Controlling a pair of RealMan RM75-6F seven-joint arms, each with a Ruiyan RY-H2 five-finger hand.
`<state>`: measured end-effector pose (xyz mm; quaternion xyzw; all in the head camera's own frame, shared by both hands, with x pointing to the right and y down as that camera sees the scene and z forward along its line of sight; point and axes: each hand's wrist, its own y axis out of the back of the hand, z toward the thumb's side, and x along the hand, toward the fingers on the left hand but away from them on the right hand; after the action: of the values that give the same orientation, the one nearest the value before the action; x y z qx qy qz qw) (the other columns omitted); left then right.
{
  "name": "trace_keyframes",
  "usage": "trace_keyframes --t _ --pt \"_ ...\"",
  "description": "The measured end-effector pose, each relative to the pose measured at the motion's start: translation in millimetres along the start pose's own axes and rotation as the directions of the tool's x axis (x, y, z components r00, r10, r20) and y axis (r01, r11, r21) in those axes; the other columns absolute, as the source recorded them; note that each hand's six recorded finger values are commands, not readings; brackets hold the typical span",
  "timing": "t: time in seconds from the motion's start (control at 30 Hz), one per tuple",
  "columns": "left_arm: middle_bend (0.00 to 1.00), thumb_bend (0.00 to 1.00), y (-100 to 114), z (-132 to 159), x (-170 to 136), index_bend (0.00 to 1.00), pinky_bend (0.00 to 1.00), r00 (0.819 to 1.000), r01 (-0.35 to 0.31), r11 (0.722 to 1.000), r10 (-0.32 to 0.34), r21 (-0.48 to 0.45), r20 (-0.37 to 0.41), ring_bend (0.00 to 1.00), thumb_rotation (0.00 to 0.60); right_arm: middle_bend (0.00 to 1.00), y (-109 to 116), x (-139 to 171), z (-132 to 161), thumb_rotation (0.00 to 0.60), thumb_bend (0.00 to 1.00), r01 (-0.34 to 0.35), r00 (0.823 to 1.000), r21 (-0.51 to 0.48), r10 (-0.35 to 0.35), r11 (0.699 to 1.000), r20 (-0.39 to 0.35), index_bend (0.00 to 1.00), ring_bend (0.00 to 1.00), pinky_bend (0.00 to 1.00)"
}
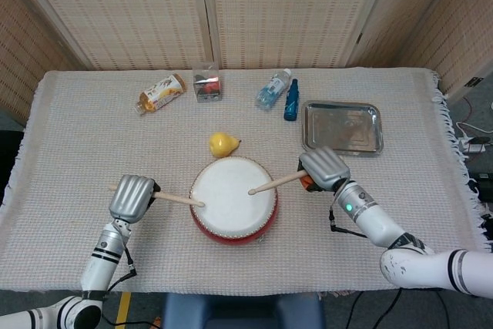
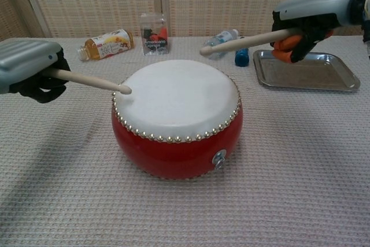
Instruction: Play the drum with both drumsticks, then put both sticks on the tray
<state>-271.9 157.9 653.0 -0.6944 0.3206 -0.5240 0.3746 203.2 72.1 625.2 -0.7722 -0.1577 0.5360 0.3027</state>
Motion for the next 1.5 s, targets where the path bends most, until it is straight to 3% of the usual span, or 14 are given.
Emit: trace_keyframes --t 0.13,0.3,0.53,0.7,0.9,1.03,1.13,1.37,1.5 --pt "1.00 0.59 17.8 -0.5 2.2 1.00 1.00 0.999 -0.034 0.998 0.034 -0.047 -0.003 1.00 0.600 1.00 -23.3 -10.6 -9.3 0.600 0.88 -0.062 0.997 0.052 0.059 0.997 0.044 1.00 1.00 1.00" --pt "1.00 0.59 5.0 8.4 5.3 1.00 1.00 1.000 -0.011 1.000 0.011 -0.010 0.010 1.00 0.600 1.00 -36.8 -17.4 -11.2 0.600 0.88 -0.095 0.993 0.097 0.087 0.991 0.081 1.00 1.00 1.00" --pt "1.00 0.59 -26.6 13.3 6.3 1.00 1.00 0.998 0.054 0.990 -0.057 0.129 0.021 1.00 0.600 1.00 -8.8 -10.0 11.1 0.600 0.88 0.020 1.000 -0.009 -0.020 1.000 -0.002 1.00 1.00 1.00" --pt "1.00 0.59 -15.4 12.2 6.1 1.00 1.00 1.000 0.019 0.998 -0.019 0.067 0.010 1.00 0.600 1.00 13.5 -1.8 17.1 0.600 0.88 0.086 0.995 -0.065 -0.089 0.994 -0.052 1.00 1.00 1.00" --pt "1.00 0.59 15.6 9.6 5.0 1.00 1.00 0.999 -0.053 0.998 0.053 -0.025 0.002 1.00 0.600 1.00 -9.6 -13.5 2.7 0.600 0.88 0.011 1.000 -0.001 -0.011 1.000 0.002 1.00 1.00 1.00" --pt "1.00 0.59 13.5 13.6 7.0 1.00 1.00 0.999 -0.045 0.999 0.045 -0.020 0.009 1.00 0.600 1.00 -34.2 -24.7 -6.8 0.600 0.88 -0.059 0.997 0.073 0.055 0.996 0.056 1.00 1.00 1.00" --pt "1.00 0.59 5.2 17.8 9.7 1.00 1.00 1.000 -0.027 1.000 0.027 -0.006 0.013 1.00 0.600 1.00 -41.1 -28.8 -4.4 0.600 0.88 -0.074 0.996 0.095 0.068 0.993 0.065 1.00 1.00 1.00" --pt "1.00 0.59 -23.3 21.3 14.9 1.00 1.00 0.999 0.034 0.993 -0.036 0.109 0.018 1.00 0.600 1.00 -5.3 -19.1 15.8 0.600 0.88 0.055 0.998 -0.023 -0.055 0.998 -0.020 1.00 1.00 1.00" --pt "1.00 0.59 -24.8 21.8 14.4 1.00 1.00 0.999 0.040 0.991 -0.042 0.127 0.013 1.00 0.600 1.00 19.9 -8.9 18.0 0.600 0.88 0.120 0.991 -0.082 -0.125 0.989 -0.053 1.00 1.00 1.00"
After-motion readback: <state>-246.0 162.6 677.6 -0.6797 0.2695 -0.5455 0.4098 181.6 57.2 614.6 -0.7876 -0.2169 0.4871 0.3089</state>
